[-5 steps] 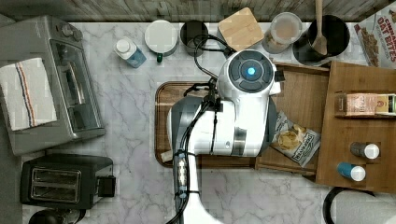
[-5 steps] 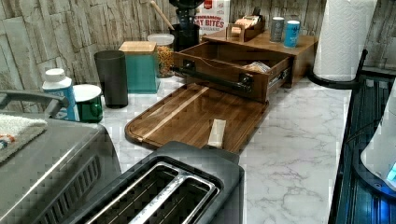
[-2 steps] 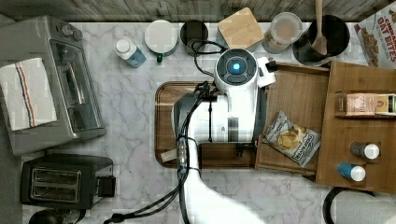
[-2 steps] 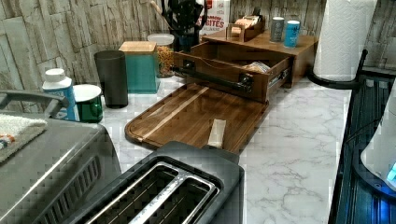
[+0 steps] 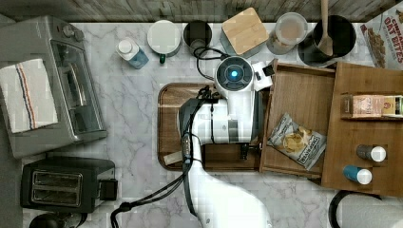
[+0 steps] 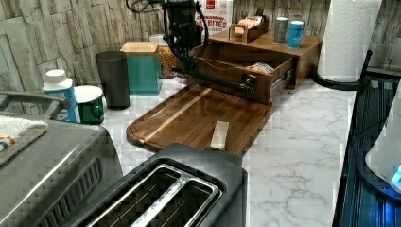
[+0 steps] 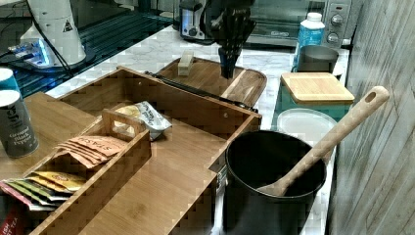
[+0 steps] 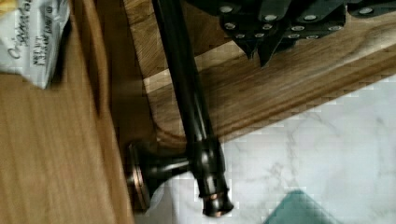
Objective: Close the drawer.
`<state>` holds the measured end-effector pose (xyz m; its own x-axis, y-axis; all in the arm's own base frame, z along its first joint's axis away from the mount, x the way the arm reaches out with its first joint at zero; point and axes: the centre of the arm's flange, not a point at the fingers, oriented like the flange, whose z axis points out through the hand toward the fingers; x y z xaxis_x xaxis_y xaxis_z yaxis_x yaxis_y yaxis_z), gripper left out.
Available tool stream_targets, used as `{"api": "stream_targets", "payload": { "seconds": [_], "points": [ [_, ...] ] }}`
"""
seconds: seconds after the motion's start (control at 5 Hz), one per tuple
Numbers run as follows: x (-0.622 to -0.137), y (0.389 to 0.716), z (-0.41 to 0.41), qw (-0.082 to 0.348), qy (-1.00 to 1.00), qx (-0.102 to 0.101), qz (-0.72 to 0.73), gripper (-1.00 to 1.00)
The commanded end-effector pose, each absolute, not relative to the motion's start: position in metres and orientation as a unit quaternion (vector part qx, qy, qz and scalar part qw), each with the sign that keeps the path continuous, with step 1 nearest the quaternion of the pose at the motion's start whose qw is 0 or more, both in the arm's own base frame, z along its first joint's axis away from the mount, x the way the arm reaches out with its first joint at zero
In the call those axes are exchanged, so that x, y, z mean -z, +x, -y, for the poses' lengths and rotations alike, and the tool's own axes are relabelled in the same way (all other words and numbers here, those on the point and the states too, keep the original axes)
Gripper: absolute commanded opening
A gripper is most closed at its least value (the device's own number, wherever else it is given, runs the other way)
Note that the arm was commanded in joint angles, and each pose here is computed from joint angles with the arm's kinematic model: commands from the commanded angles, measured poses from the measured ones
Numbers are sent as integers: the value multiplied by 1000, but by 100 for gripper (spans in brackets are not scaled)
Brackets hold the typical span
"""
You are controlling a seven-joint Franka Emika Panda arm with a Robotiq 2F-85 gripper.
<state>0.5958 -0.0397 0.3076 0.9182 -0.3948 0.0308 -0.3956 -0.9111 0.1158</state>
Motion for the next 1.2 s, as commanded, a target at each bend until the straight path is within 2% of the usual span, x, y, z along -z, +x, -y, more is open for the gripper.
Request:
{"api": "stream_targets", "payload": {
  "seconds": [0.2,0.4,0.6,0.8,1.2],
  "points": [
    [-285,581,33,86,987,-17,136,-100],
    [-287,578,42,103,988,-21,111,-100],
    [-292,575,59,117,989,-14,89,-100],
    [-294,569,89,98,992,-4,83,-100],
    [-299,547,162,83,992,-4,91,-100]
  ]
}}
